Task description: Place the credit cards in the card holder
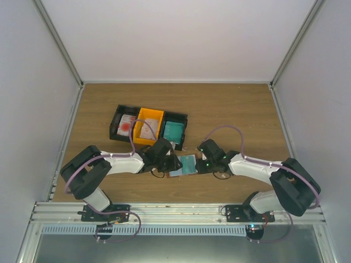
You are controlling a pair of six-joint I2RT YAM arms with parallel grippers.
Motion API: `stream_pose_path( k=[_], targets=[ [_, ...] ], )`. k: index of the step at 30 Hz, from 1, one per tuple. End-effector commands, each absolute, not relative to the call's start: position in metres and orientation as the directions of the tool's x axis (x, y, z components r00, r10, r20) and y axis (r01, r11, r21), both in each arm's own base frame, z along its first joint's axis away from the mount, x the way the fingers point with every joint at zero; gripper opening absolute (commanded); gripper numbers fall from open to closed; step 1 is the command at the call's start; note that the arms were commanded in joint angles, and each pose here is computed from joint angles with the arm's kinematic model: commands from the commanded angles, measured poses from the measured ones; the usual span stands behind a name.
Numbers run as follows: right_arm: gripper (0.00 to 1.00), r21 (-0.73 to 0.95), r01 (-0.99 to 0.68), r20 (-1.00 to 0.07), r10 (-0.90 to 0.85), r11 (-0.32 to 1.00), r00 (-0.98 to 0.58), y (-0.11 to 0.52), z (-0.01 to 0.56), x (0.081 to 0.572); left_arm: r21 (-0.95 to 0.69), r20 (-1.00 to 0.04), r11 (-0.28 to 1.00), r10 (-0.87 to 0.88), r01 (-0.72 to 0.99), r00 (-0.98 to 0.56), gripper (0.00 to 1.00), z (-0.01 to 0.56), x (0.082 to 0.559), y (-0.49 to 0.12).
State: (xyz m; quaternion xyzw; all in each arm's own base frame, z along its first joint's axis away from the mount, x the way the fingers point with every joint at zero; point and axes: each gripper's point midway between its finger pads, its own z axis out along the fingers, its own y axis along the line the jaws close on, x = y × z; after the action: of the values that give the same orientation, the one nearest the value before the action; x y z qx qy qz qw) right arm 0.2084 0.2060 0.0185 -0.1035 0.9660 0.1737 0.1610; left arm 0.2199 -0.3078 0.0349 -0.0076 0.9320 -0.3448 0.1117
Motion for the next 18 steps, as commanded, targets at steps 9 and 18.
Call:
stream_pose_path(
  k=[9, 18],
  targets=[
    [0.28, 0.272, -0.268, -0.303, -0.182, 0.924, -0.935, 0.202, 0.008, 0.2, -0.677, -0.173, 0.727, -0.009, 0.112, -0.985, 0.23, 0.025, 0.22, -0.335],
    [0.39, 0.288, -0.265, -0.383, -0.143, 0.92, -0.913, 0.202, 0.032, 0.209, -0.714, -0.239, 0.664, 0.069, 0.223, -0.969, 0.19, 0.042, 0.217, -0.353]
  ],
)
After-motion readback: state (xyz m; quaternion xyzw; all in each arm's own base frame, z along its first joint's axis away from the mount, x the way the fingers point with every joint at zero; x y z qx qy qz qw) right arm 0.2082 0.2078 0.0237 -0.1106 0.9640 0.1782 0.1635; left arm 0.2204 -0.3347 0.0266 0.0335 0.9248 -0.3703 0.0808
